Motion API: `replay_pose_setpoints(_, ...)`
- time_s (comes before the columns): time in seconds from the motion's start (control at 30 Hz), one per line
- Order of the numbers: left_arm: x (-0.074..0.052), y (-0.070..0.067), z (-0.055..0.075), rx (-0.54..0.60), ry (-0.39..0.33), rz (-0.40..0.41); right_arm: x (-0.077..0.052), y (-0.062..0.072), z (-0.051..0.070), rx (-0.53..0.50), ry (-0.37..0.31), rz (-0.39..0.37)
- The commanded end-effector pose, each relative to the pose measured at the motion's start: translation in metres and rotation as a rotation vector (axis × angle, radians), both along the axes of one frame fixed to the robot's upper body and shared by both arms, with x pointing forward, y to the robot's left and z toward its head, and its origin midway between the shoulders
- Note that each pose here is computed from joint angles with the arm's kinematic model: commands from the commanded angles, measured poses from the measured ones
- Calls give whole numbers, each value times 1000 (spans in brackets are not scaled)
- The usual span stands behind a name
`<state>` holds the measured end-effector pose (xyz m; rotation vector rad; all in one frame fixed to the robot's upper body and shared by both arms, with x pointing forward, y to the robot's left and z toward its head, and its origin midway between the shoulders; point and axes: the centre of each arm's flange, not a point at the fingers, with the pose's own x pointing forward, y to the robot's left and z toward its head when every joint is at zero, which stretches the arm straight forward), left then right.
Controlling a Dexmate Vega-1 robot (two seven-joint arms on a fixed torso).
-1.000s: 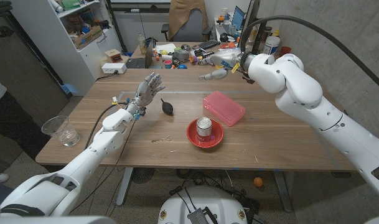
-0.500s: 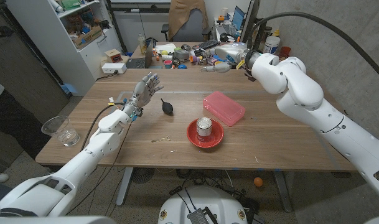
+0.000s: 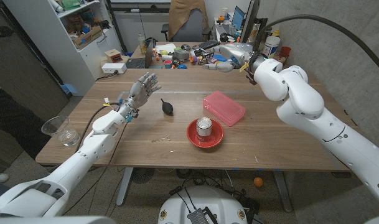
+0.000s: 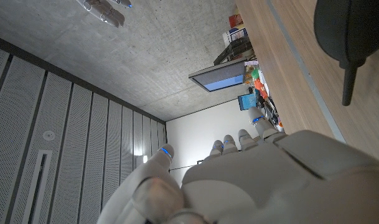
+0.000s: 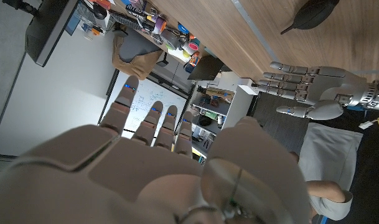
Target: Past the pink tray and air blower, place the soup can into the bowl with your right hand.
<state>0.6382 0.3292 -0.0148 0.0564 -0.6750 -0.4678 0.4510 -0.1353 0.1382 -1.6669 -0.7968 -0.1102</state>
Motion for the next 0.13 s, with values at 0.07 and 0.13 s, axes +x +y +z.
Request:
replay_pose_setpoints(0.07, -13, 10, -5, -4, -32, -8, -16, -2, -7, 35, -27, -5)
replay_pose_setpoints(0.13, -14, 12, -4, -12, -43, -8, -19, 0, -8, 28, -36, -4)
